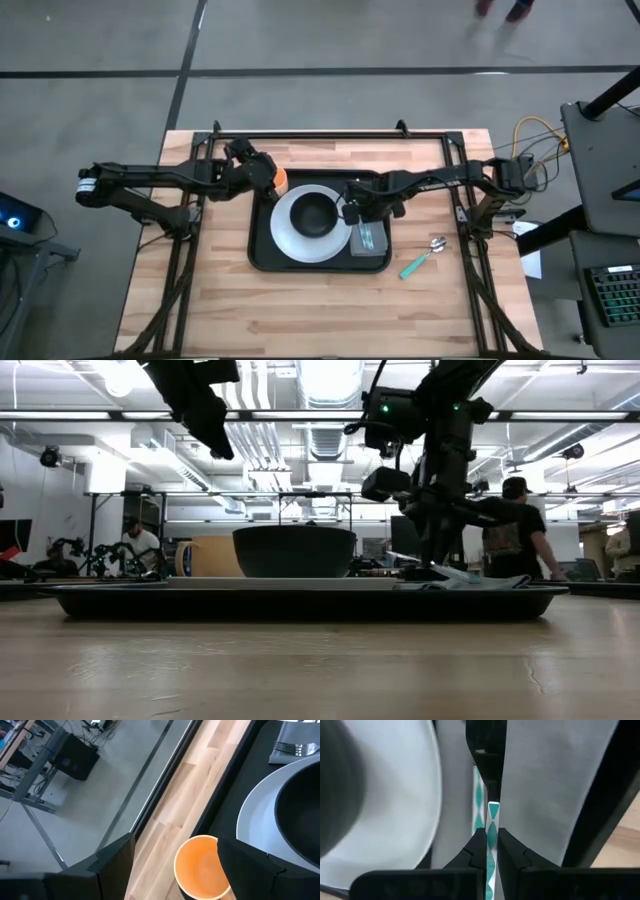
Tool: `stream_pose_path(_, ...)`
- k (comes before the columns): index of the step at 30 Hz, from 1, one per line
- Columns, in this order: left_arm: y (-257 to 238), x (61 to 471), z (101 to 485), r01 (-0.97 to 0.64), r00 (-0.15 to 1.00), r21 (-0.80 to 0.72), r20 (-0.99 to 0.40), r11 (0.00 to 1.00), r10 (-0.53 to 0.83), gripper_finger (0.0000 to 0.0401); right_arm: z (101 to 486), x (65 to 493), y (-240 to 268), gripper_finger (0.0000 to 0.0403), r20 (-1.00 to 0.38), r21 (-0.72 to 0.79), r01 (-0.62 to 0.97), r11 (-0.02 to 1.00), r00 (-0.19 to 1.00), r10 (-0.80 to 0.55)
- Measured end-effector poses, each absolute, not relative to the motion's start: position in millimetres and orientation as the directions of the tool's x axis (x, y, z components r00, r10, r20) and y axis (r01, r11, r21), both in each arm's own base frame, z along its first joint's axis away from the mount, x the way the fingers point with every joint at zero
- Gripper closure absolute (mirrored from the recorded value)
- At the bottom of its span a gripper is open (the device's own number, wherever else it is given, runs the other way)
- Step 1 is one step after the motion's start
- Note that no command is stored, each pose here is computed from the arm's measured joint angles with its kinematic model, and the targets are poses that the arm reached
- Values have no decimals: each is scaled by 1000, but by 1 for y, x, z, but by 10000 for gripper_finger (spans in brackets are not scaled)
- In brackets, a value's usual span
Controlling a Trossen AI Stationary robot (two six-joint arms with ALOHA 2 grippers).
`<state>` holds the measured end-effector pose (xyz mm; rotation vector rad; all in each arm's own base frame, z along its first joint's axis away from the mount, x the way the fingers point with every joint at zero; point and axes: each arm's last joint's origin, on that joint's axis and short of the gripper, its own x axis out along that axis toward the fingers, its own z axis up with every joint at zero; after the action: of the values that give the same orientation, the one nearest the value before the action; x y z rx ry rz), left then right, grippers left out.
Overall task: Set up tray
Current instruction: Put the blue knife on top of the gray table napkin to the right of the blue fork on the black serving tray
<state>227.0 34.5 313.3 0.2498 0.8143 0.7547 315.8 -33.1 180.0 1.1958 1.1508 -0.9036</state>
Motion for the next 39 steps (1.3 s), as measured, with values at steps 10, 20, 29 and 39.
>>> stream_pose_path(10, 34, 226, 316, -530, 454, 457, -559, 714, 694, 139, 166, 308, -31, 392, -982, 183, 978, 104, 178, 60)
stream_pose_path(20, 34, 226, 315, -533, 453, 454, -560, 714, 694, 139, 166, 313, -32, 392, -972, 231, 968, 101, 225, 60)
stream_pose_path(29, 34, 226, 315, -538, 453, 448, -560, 714, 694, 139, 161, 309, -31, 391, -974, 215, 974, 74, 209, 83)
stream_pose_path(39, 34, 226, 315, -538, 453, 449, -560, 714, 694, 139, 148, 305, -39, 390, -966, 250, 968, 39, 246, 76)
